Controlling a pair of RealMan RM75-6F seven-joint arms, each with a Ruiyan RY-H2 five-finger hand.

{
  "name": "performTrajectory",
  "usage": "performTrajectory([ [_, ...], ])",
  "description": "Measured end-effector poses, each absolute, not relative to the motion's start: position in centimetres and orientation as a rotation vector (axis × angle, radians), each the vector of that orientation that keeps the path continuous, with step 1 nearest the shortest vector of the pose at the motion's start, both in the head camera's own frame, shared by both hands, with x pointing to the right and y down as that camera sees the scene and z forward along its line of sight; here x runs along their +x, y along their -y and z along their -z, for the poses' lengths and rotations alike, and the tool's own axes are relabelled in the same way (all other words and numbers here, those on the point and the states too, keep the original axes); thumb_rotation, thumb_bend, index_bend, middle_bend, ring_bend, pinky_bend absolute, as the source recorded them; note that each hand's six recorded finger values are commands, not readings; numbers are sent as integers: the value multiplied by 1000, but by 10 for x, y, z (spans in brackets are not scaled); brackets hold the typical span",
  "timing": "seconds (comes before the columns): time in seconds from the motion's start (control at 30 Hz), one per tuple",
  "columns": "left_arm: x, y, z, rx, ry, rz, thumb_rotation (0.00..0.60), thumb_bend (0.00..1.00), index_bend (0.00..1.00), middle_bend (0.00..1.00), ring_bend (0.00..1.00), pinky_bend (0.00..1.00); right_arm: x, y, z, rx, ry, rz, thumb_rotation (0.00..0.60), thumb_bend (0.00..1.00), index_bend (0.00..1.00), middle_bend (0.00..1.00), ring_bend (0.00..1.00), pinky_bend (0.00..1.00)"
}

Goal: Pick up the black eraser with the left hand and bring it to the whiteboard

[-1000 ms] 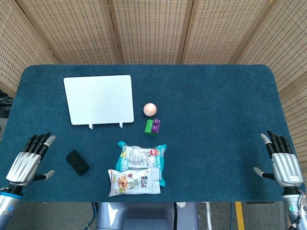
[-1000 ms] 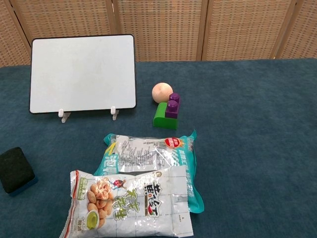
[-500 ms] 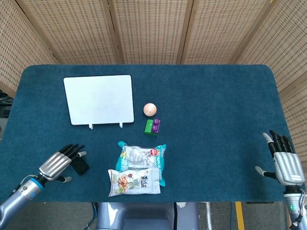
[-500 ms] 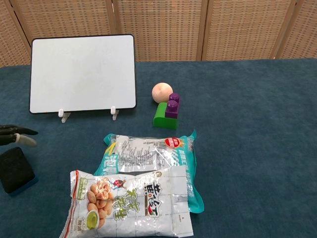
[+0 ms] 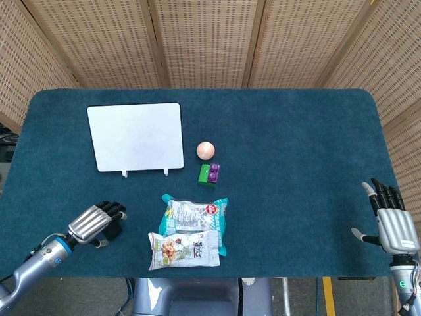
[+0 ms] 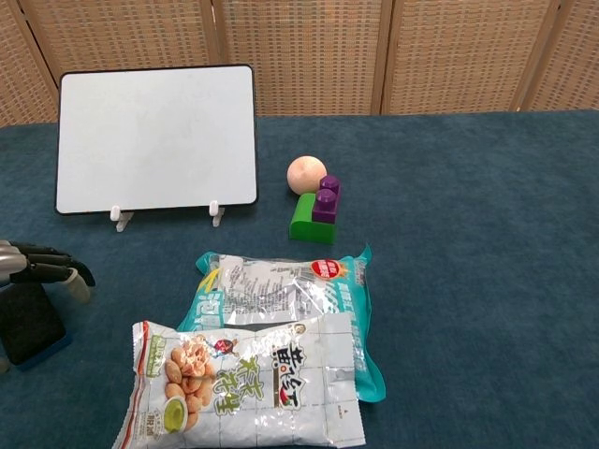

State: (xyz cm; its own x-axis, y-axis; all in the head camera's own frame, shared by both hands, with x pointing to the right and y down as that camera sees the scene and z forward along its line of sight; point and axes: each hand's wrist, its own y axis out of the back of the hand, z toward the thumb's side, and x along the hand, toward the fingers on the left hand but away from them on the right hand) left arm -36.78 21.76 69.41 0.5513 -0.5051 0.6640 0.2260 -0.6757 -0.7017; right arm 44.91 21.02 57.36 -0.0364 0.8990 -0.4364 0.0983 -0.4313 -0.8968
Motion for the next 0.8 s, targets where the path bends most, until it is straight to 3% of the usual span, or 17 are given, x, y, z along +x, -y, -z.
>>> performTrajectory([
  [0.3, -365, -216, -698, -1957, -263, 1178, 600, 172, 492, 465, 367, 464, 450, -210, -573, -1580, 1082, -1535, 600, 0, 0, 0, 0, 0],
  [0.6, -368, -210, -693, -1917, -348, 1162, 600, 193, 529, 490, 389, 476, 451, -210, -572, -1581, 1088, -1533, 600, 0, 0, 0, 0, 0],
  [0.8, -361, -179, -664, -1841, -510, 1055, 600, 179, 537, 490, 389, 476, 452, -209, -571, -1584, 1092, -1533, 600, 0, 0, 0, 0, 0],
])
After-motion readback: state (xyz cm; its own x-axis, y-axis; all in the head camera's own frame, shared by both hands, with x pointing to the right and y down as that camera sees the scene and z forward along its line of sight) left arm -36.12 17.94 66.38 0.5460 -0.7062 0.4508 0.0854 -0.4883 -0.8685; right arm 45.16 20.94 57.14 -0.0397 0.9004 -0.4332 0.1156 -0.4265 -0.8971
